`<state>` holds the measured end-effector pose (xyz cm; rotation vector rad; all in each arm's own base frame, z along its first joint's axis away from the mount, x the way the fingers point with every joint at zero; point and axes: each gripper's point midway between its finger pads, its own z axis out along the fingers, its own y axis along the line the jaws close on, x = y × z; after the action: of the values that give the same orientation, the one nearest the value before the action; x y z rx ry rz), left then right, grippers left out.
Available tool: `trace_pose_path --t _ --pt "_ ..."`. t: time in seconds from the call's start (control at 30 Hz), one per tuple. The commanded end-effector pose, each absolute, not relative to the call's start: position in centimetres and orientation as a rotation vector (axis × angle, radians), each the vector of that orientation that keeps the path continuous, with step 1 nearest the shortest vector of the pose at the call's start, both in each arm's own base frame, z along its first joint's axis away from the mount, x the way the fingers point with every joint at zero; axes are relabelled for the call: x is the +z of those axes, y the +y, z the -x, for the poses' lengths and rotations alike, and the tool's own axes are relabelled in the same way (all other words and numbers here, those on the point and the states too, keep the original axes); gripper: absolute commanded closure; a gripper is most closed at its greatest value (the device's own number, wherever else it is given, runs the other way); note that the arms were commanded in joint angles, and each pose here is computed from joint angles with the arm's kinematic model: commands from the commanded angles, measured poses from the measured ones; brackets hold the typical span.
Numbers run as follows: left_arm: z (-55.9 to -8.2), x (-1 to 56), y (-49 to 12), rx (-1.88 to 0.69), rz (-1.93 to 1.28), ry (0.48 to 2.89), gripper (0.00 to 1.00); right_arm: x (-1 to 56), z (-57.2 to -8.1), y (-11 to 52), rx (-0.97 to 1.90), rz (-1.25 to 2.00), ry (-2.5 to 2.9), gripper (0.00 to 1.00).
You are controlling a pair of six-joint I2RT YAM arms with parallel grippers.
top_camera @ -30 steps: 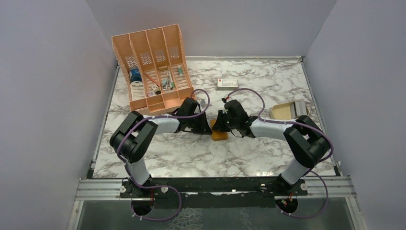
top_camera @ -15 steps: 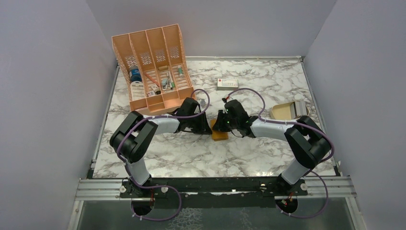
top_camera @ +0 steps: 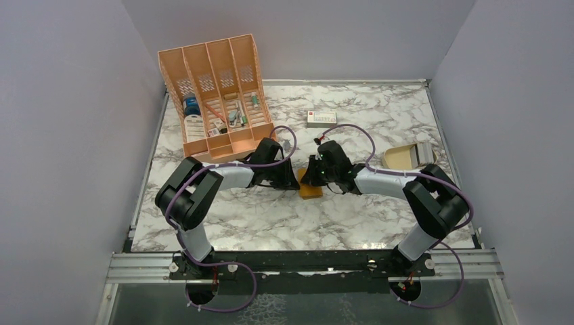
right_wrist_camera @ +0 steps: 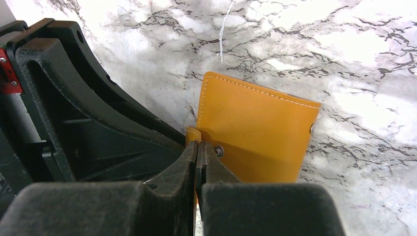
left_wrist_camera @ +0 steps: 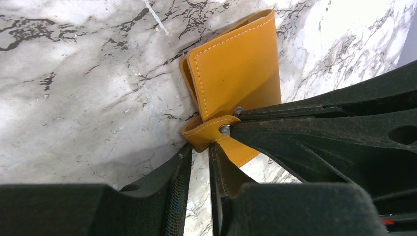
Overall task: Put the credit cards into the card holder
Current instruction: Close the card holder at the center of the board.
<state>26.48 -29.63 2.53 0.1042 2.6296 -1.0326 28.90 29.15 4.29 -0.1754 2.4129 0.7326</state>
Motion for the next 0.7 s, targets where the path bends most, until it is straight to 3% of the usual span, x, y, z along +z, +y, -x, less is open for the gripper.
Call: trace_pose_path --t 0.0,0.17,0.33,0.67 --pt "-26.4 1.3 -29.0 -0.965 -0.101 2.668 0.78 5.9 -30.0 28.2 0.668 0.167 2.357 0.99" --pt "-26.5 2.2 -29.2 -0.984 -0.096 2.655 0.75 6.0 -30.2 28.0 0.643 0.188 2.35 0.99" --pt "-28.2 5.3 -29.3 -0.993 -0.054 2.583 0.64 5.7 -29.9 28.4 0.674 0.205 2.358 0.99" --pt "-32.2 7.5 -29.8 -1.123 0.016 2.44 0.64 5.6 -29.7 28.5 0.692 0.204 2.354 0.99"
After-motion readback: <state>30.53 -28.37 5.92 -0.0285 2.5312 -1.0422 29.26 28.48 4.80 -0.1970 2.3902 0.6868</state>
